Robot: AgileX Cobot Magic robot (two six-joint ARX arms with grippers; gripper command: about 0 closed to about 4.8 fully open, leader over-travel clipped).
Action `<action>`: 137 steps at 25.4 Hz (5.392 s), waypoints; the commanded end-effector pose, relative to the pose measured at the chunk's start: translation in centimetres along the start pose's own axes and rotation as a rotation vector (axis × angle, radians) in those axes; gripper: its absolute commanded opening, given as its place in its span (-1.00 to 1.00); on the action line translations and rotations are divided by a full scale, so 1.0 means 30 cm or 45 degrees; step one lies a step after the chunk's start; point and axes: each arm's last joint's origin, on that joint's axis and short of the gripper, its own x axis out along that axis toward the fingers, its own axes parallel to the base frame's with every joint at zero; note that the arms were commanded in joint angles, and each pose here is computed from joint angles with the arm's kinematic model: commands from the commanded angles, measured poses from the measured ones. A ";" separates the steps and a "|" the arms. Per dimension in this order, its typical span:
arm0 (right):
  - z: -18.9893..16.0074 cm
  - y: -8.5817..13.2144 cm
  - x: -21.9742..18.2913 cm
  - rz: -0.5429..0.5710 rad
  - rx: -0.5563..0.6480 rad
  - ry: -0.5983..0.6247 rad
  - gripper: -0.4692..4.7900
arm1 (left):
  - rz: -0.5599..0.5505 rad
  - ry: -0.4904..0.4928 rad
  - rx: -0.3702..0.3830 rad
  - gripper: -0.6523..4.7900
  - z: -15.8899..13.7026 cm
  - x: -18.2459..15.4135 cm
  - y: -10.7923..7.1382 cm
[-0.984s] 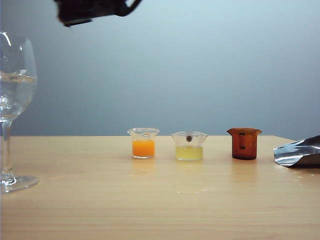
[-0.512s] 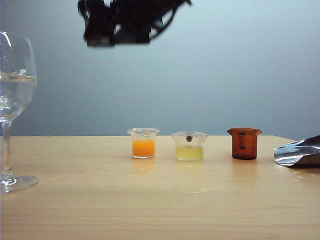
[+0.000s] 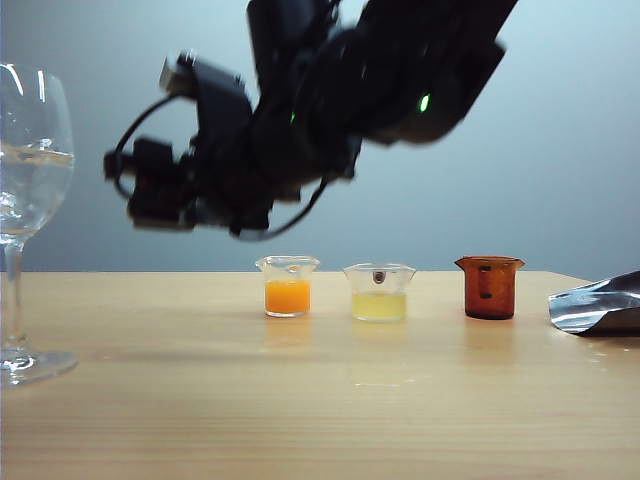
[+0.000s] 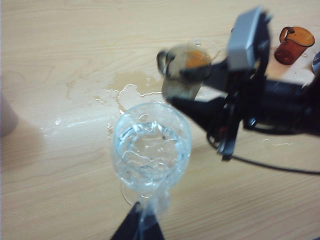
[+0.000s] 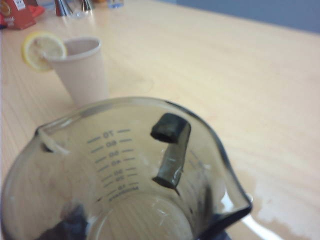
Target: Pick up the first measuring cup from the left, pour the coconut rum inside into the goblet, and finally put the measuring cup back in its original place.
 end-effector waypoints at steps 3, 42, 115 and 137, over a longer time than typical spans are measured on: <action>-0.045 -0.018 0.075 -0.045 0.074 -0.057 -0.06 | -0.001 -0.018 0.002 -0.77 0.005 -0.004 0.000; -0.172 -0.060 0.264 -0.341 0.069 0.047 1.00 | -0.001 -0.018 0.002 -0.77 0.005 -0.004 0.000; 0.184 -0.213 -1.197 -0.916 0.205 0.009 -0.84 | 0.035 -0.096 -0.010 -0.77 -0.062 0.001 0.006; -0.086 -0.264 -1.168 -0.992 0.154 -0.192 -0.84 | 0.189 -0.646 0.020 -0.77 -0.385 0.177 0.049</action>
